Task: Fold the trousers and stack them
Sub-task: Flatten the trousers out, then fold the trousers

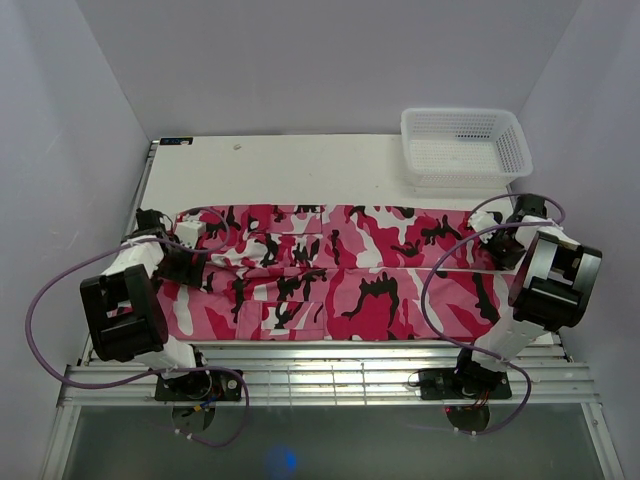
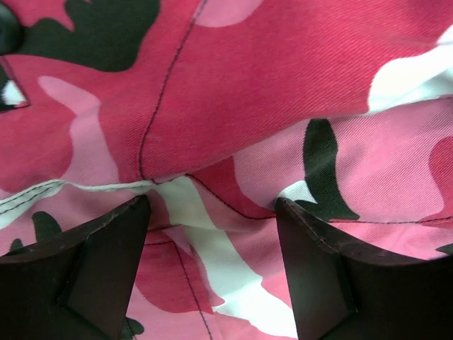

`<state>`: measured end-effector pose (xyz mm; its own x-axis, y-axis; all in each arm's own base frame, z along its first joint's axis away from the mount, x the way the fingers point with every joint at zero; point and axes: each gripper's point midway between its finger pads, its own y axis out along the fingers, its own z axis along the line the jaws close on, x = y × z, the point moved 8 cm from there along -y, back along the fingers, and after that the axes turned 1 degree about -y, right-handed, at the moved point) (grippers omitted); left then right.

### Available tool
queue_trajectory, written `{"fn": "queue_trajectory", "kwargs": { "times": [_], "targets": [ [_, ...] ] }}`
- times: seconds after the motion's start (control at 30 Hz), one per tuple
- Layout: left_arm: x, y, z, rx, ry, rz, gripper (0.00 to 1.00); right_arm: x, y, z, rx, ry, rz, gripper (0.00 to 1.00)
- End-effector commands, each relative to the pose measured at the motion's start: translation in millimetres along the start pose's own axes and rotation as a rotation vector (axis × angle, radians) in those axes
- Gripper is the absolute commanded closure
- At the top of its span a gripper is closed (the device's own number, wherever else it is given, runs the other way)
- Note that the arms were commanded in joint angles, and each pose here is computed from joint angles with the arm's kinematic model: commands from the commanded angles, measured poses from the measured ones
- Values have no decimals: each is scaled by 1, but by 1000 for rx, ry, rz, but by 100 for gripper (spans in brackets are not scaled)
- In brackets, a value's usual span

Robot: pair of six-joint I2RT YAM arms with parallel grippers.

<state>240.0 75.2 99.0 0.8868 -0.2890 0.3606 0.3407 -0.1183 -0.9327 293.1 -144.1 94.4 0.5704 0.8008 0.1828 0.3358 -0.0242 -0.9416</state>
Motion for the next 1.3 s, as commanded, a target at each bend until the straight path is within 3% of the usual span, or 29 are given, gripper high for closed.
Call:
{"fn": "queue_trajectory", "kwargs": {
  "times": [0.0,0.3,0.4,0.43,0.5,0.53,0.7,0.8,0.83,1.03,1.1,1.17,1.27],
  "targets": [
    [-4,-5,6,18,31,2,18,-19,-6,6,65,-29,91,88],
    [-12,-22,-8,-75,70,8,20,-30,-23,-1,21,-33,82,88],
    [1,-43,-13,-88,93,-86,15,-15,-48,-19,-38,-12,-6,75],
    [7,-51,-14,-88,97,-134,14,-11,-55,-24,-48,-3,-26,65],
    [24,-71,-14,-87,95,-193,2,2,-82,-39,-91,17,-88,52],
    [29,-79,-13,-90,97,-216,2,6,-92,-44,-102,26,-111,41],
    [59,-134,-20,-96,131,-374,2,32,-162,-49,-185,65,-297,20],
    [76,-169,-22,-67,105,-455,2,42,-193,-36,-228,80,-419,0],
    [80,-176,-22,-59,94,-472,2,45,-197,-30,-227,87,-450,8],
    [118,-214,-13,-15,38,-608,2,52,-205,12,-223,128,-601,10],
    [131,-218,-7,-24,49,-630,2,53,-206,17,-216,67,-623,10],
    [151,-222,12,26,-10,-607,2,56,-207,15,-183,49,-629,10],
    [168,-206,32,-37,-1,-511,2,55,-195,4,-58,61,-579,8]
  ]
}}
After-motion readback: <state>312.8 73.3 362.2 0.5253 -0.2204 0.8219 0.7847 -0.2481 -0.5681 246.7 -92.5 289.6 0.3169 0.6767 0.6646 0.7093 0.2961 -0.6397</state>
